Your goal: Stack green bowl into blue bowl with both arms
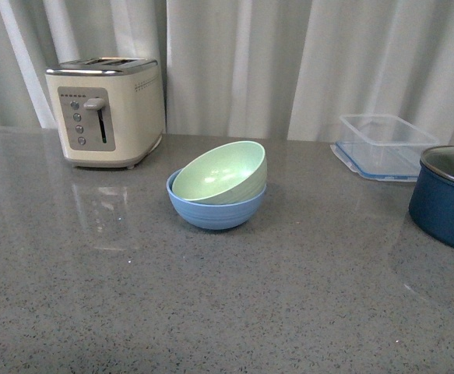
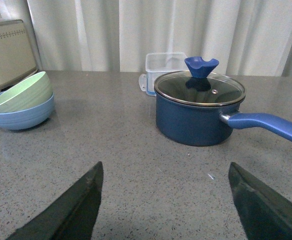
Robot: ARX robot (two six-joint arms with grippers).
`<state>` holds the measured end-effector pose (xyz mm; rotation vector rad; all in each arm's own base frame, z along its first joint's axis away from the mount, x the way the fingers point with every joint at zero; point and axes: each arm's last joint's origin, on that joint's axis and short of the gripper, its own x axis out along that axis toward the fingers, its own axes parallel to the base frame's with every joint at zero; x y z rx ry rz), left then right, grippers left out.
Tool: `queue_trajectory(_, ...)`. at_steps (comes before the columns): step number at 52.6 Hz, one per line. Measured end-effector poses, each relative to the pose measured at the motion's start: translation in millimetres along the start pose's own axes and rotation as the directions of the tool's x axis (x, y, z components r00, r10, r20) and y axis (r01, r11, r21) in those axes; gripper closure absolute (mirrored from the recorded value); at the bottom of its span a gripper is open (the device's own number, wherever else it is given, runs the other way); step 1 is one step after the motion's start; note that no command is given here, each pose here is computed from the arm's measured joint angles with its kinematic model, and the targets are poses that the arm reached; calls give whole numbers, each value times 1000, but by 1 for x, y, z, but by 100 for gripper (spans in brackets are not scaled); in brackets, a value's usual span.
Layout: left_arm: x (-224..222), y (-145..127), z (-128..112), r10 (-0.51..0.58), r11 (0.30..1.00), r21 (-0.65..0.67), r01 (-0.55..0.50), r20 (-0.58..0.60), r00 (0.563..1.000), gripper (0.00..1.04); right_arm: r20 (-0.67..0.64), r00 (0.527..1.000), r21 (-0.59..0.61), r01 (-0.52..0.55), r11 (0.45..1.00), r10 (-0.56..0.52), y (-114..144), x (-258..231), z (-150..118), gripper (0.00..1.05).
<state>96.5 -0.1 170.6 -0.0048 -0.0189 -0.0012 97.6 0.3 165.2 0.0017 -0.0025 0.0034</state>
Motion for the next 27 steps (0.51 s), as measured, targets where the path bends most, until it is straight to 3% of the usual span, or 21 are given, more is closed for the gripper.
queue_trajectory(8, 0, 0, 0, 0, 1000, 0, 0, 0, 1000, 7, 0, 1000, 1, 0, 1000, 0, 0, 0, 0, 8)
queue_trajectory(27, 0, 0, 0, 0, 1000, 0, 0, 0, 1000, 7, 0, 1000, 1, 0, 1000, 0, 0, 0, 0, 10)
